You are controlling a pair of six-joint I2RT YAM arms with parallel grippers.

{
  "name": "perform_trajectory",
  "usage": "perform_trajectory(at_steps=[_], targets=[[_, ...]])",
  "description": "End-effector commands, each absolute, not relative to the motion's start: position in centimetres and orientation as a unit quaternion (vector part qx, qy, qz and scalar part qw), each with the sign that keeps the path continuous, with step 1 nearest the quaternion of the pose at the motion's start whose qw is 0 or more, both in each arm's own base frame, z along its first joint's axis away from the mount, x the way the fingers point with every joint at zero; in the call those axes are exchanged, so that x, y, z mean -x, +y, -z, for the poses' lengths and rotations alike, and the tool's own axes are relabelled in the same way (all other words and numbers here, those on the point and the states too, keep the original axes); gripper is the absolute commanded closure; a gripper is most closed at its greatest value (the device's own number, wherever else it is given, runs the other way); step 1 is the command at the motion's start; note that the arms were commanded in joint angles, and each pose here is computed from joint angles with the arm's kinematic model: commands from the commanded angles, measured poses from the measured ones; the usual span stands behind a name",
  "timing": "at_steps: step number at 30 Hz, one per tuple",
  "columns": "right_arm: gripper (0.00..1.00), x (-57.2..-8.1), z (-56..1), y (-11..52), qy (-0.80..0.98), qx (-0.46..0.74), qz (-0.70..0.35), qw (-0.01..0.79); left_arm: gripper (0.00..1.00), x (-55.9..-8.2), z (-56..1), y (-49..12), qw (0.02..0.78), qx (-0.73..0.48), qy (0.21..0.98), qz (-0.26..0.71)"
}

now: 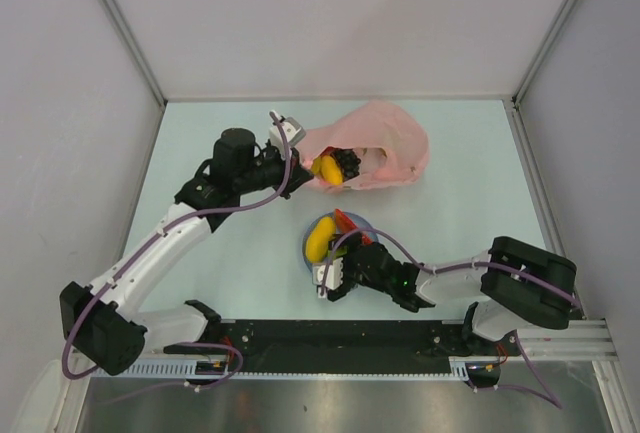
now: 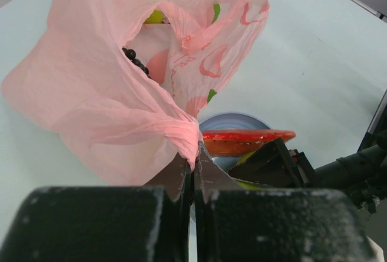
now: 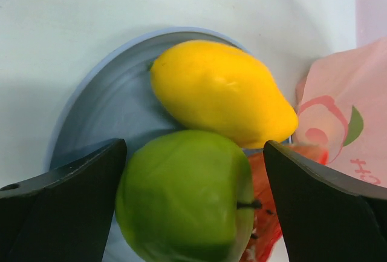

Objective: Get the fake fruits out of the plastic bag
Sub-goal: Place the fake fruit on the plate, then take out the fake fruit from the plastic bag.

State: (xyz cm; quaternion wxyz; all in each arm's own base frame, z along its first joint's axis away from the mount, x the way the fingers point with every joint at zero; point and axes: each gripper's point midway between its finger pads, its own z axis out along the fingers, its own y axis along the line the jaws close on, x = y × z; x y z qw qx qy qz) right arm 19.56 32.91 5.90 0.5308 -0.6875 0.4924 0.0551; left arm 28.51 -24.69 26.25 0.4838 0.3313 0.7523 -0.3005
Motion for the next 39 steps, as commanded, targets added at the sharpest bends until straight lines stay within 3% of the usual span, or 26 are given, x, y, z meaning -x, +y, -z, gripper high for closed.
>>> perform_trajectory(at_steps=[1, 6, 16, 22, 26, 30, 37, 39], targets=[[0.00, -19.3, -6.8, 33.4, 0.489, 0.687, -0.051, 0.536, 0.99, -27.8, -28.3, -24.7, 0.510, -0.331, 0.728, 0.317], [0.00, -18.8, -9.7, 33.1, 0.498, 0.678, -0.033, 0.539, 1.00, -27.4, -28.1, -24.6, 0.512, -0.332, 0.725, 0.320], [0.00, -15.5, -17.1, 30.7, 0.515, 0.667, -0.098, 0.529, 0.99, -27.5, -29.2, -25.0, 0.516, -0.318, 0.720, 0.337], [0.01, -20.8, -26.0, 30.7, 0.582, 0.533, -0.106, 0.605, 0.99, -27.5, -30.2, -24.9, 0.509, -0.296, 0.732, 0.343], [0.07, -26.2, -30.0, 30.3, 0.608, 0.440, -0.114, 0.652, 0.99, -27.0, -29.7, -25.0, 0.494, -0.303, 0.737, 0.348], [0.18, -33.3, -29.9, 28.4, 0.662, 0.368, -0.130, 0.640, 1.00, -27.5, -29.0, -24.6, 0.492, -0.315, 0.744, 0.324], [0.50, -37.0, -25.7, 30.4, 0.662, 0.420, -0.195, 0.589, 1.00, -30.0, -29.6, -24.7, 0.494, -0.357, 0.744, 0.275], [0.54, -37.4, -24.7, 30.7, 0.664, 0.426, -0.203, 0.580, 1.00, -31.1, -29.7, -25.0, 0.492, -0.359, 0.748, 0.264]])
